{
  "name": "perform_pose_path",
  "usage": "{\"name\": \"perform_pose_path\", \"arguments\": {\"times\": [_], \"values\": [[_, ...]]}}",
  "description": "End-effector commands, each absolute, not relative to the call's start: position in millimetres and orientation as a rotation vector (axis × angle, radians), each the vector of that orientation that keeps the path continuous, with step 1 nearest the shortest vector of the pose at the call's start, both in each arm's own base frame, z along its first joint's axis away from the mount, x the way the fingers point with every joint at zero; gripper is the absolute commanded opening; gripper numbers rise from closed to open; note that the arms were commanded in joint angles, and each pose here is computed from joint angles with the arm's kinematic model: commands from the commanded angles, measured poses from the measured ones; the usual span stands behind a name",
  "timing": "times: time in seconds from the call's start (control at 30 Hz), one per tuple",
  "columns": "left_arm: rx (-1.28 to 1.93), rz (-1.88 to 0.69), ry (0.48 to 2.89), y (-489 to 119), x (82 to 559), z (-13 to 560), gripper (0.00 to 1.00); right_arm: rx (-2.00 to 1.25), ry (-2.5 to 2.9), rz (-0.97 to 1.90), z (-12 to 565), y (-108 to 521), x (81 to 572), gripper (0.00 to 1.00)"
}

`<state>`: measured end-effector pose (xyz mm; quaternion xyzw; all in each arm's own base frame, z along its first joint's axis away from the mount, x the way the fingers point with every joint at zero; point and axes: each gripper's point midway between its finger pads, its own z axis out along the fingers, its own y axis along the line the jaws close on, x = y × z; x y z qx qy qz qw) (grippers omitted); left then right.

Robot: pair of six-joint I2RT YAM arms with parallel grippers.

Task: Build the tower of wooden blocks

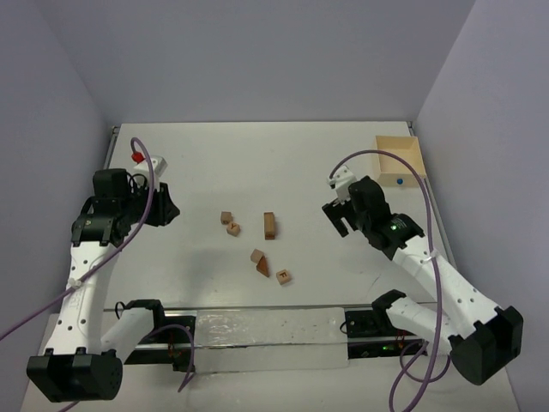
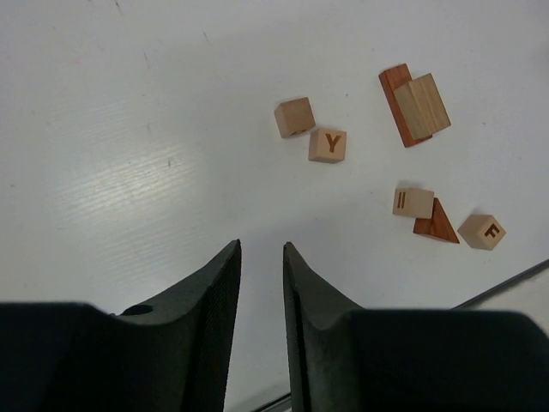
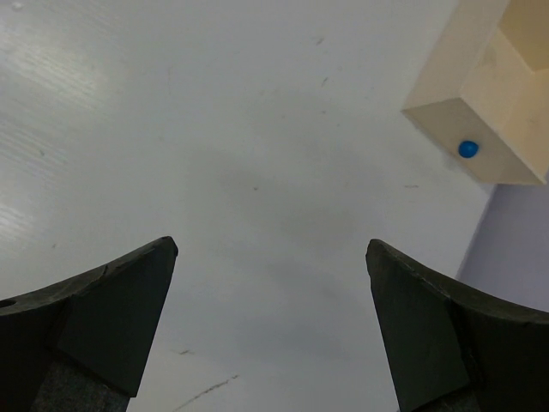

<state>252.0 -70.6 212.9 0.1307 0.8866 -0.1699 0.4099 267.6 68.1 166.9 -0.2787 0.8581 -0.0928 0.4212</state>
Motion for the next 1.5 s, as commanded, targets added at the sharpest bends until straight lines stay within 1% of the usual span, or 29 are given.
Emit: {"name": "perform_pose_path", "arguments": {"times": [0.0,0.07,0.17,0.2,0.23,0.3,0.4,0.43,0.5,0.53,0.63,0.77,0.9,1.13,1.2,1.27,1.47], "values": [[0.359,-0.480,2.174,-78.7,254.6,221.6,0.31,-0.756,2.097,-0.099,183.5,95.8,280.7,1.00],[0.347,-0.491,2.177,-80.1,260.4,217.9,0.30,-0.779,2.081,-0.065,186.6,104.2,284.4,1.00],[0.430,-0.528,2.173,-86.4,269.0,207.3,0.28,-0.889,2.024,-0.003,187.7,124.8,287.7,1.00],[0.448,-0.552,2.176,-89.6,269.6,205.1,0.30,-0.897,2.018,-0.001,189.1,126.7,288.6,1.00],[0.518,-0.562,2.162,-92.7,274.2,203.0,0.34,-0.947,1.998,0.008,190.9,136.8,291.6,1.00],[0.589,-0.535,2.170,-92.3,283.4,197.8,0.38,-0.992,2.008,0.011,191.6,146.2,296.3,1.00],[0.811,-0.583,2.234,-104.5,292.7,185.5,0.42,-1.045,2.090,-0.008,188.7,155.3,310.2,0.98],[0.938,-0.577,2.210,-108.3,293.0,182.6,0.42,-1.044,2.121,-0.043,190.7,154.6,318.1,0.98],[1.186,-0.692,2.241,-111.5,276.6,172.2,0.41,-1.031,2.167,-0.068,197.2,155.4,326.4,0.98],[1.408,-0.703,2.115,-112.1,273.2,170.1,0.43,-1.035,2.222,-0.075,195.1,152.8,323.0,0.99],[1.623,-0.728,2.085,-111.1,281.1,158.6,0.47,-1.035,2.293,-0.103,205.2,155.8,334.0,1.00],[1.721,-0.710,2.048,-114.7,306.8,146.4,0.48,-1.040,2.327,-0.140,208.4,156.3,343.0,1.00],[1.801,-0.586,1.964,-117.7,340.4,129.8,0.45,-1.073,2.330,-0.219,209.8,148.1,349.4,1.00],[1.944,-0.520,1.740,-140.5,370.4,114.3,0.47,-1.128,2.439,-0.253,199.6,127.6,331.3,1.00],[1.969,-0.501,1.694,-148.4,373.2,110.9,0.47,-1.098,2.476,-0.246,199.8,117.8,331.0,1.00],[2.024,-0.461,1.600,-158.4,375.2,102.8,0.47,-1.028,2.553,-0.214,198.6,101.8,328.6,1.00],[2.160,-0.484,1.480,-176.1,352.3,87.9,0.45,-0.806,2.677,-0.119,194.6,65.1,330.2,1.00]]}}
